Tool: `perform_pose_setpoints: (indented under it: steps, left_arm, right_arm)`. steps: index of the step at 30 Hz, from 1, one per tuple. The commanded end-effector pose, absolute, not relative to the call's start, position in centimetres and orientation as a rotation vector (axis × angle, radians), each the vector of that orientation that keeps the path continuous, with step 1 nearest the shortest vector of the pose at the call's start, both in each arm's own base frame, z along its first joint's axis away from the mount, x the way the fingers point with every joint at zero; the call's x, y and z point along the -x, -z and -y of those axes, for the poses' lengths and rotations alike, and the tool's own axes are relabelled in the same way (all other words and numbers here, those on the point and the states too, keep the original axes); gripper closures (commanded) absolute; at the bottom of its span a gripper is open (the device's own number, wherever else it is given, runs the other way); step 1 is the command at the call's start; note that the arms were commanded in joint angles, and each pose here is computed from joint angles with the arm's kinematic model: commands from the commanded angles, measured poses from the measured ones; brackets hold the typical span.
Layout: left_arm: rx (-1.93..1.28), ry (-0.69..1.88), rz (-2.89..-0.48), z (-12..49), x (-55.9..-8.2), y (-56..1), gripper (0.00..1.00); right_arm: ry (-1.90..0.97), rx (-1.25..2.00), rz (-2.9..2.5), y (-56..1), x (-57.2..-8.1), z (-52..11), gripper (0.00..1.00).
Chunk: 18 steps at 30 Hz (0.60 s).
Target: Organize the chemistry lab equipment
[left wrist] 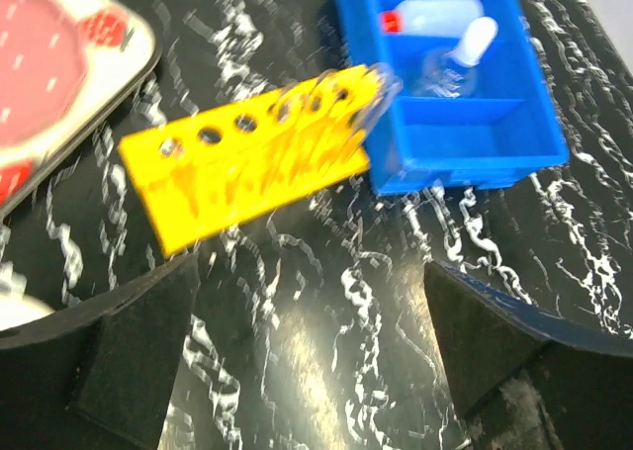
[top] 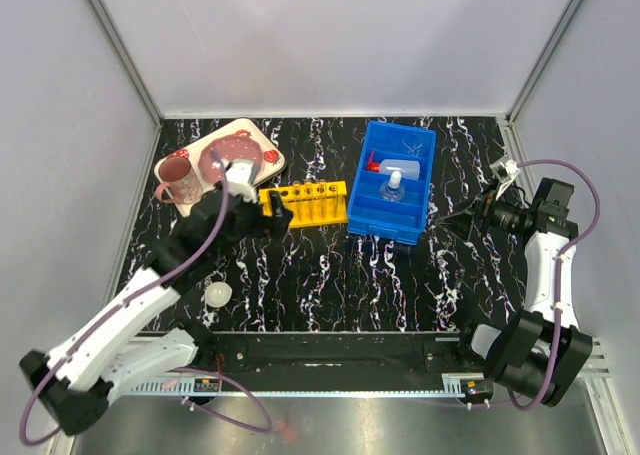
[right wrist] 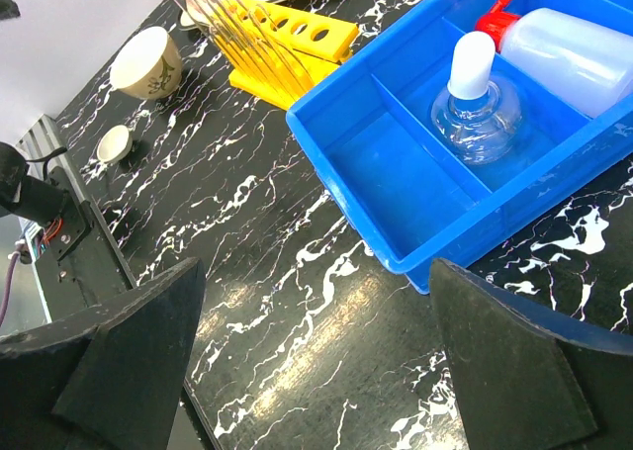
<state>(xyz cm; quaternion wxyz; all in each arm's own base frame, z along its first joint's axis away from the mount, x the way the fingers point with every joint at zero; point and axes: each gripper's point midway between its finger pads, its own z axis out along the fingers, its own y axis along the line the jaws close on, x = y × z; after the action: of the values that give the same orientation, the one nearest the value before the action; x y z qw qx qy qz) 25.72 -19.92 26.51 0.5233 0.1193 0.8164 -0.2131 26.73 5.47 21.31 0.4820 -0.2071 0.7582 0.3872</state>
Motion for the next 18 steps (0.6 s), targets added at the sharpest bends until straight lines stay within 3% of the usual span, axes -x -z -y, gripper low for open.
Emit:
perform_pose_setpoints:
  steps: [1, 18]
  left_arm:
    - [0.013, 0.523, -1.998, 15.2, -23.5, -23.8, 0.01]
    - [0.822, 0.189, -2.347, 8.0, -17.5, -7.2, 0.03]
  right_arm:
    - [-0.894, 0.536, -1.824, -21.7, -26.9, -5.2, 0.0]
    - [-0.909, 0.515, -1.846, -21.2, -27.1, -5.1, 0.0]
